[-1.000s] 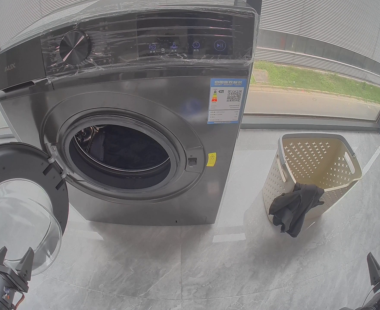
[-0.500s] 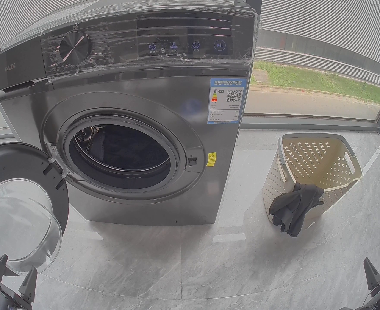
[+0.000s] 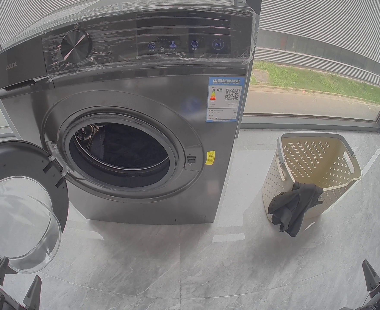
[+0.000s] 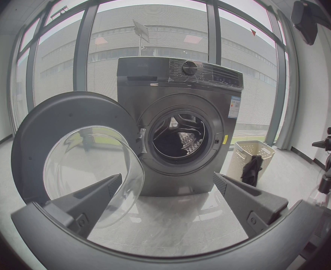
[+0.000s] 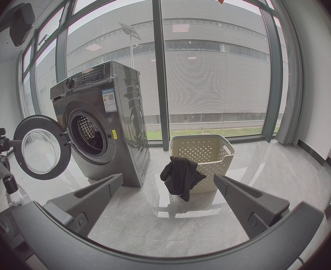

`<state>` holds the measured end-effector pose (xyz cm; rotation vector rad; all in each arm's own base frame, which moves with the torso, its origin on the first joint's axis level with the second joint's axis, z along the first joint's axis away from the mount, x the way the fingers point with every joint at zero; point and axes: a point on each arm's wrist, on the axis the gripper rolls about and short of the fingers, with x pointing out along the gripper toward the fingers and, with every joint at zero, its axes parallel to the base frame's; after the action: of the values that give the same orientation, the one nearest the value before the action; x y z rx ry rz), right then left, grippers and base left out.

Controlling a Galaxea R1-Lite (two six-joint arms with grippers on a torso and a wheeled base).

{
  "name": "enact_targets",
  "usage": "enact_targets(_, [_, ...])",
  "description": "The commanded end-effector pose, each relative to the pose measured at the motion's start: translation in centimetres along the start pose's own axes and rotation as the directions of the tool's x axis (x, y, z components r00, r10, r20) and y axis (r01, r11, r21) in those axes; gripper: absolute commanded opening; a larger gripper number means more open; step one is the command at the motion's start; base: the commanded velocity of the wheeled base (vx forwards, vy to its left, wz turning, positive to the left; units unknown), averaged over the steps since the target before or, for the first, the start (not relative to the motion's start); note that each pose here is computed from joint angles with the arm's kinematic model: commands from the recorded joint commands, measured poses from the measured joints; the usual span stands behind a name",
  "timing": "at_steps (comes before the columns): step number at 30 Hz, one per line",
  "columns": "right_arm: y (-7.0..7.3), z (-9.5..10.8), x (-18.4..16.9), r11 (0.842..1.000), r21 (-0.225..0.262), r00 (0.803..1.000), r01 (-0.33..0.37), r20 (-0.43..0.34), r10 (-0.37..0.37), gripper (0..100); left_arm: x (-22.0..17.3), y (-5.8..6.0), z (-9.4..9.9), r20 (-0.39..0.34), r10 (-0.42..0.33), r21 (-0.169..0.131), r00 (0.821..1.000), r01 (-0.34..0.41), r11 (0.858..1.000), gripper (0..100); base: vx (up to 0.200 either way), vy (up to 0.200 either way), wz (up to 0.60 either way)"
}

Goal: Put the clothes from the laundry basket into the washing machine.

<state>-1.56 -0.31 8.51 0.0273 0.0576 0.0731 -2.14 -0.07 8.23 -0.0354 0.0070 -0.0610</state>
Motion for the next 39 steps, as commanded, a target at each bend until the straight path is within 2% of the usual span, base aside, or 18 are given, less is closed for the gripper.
enact_targets(1, [0.00, -0.48, 0.16, 1.000, 0.000, 1.000, 0.003, -0.023, -0.003, 100, -0.13, 0.11, -0.65, 0.010, 0.062, 0.029, 0.998, -0.063, 0.998, 100, 0.000, 0.000, 0.00])
enact_targets(5, [0.00, -0.52, 0.16, 1.000, -0.001, 1.000, 0.007, -0.026, -0.007, 100, -0.13, 0.08, -0.67, 0.008, 0.044, 0.028, 0.999, -0.044, 0.999, 100, 0.000, 0.000, 0.00])
enact_targets(7, [0.08, -0.53, 0.12, 0.998, 0.002, 0.998, 0.056, -0.020, -0.056, 100, -0.12, 0.08, -0.66, 0.006, 0.046, 0.018, 0.999, -0.046, 0.999, 100, 0.000, 0.000, 0.00])
enact_targets(10, [0.12, -0.54, 0.06, 0.997, 0.001, 0.997, 0.079, -0.012, -0.079, 100, -0.13, 0.08, -0.67, 0.008, 0.047, 0.020, 0.999, -0.047, 0.999, 100, 0.000, 0.000, 0.00])
enact_targets(13, [0.22, -0.74, -0.36, 0.996, -0.011, 0.995, 0.092, 0.034, -0.091, 100, -0.13, 0.08, -0.67, 0.008, 0.050, 0.028, 0.999, -0.050, 0.998, 100, 0.000, -0.200, 0.00])
enact_targets(14, [0.28, -0.90, -0.52, 0.996, -0.028, 0.996, 0.082, 0.048, -0.080, 100, -0.13, 0.08, -0.67, 0.008, 0.047, 0.028, 0.999, -0.047, 0.999, 100, 0.000, -0.200, 0.00])
enact_targets(17, [0.35, -0.93, -0.53, 0.998, -0.033, 0.998, 0.048, 0.046, -0.047, 100, -0.13, 0.08, -0.67, 0.008, 0.050, 0.029, 0.999, -0.050, 0.998, 100, 0.000, -0.200, 0.00])
enact_targets(22, [0.35, -0.93, -0.53, 0.998, -0.033, 0.998, 0.048, 0.046, -0.047, 100, -0.13, 0.10, -0.68, 0.006, 0.053, 0.032, 0.999, -0.053, 0.998, 100, 0.000, -0.200, 0.00])
enact_targets(28, [0.35, -0.92, -0.54, 0.998, -0.037, 0.998, 0.050, 0.049, -0.048, 100, -0.13, 0.10, -0.68, 0.006, 0.056, 0.023, 0.998, -0.056, 0.998, 100, 0.000, 0.000, 0.00])
enact_targets(39, [0.35, -0.92, -0.54, 0.998, -0.037, 0.998, 0.050, 0.049, -0.048, 100, -0.13, 0.10, -0.68, 0.006, 0.055, 0.029, 0.998, -0.055, 0.998, 100, 0.000, -0.200, 0.00])
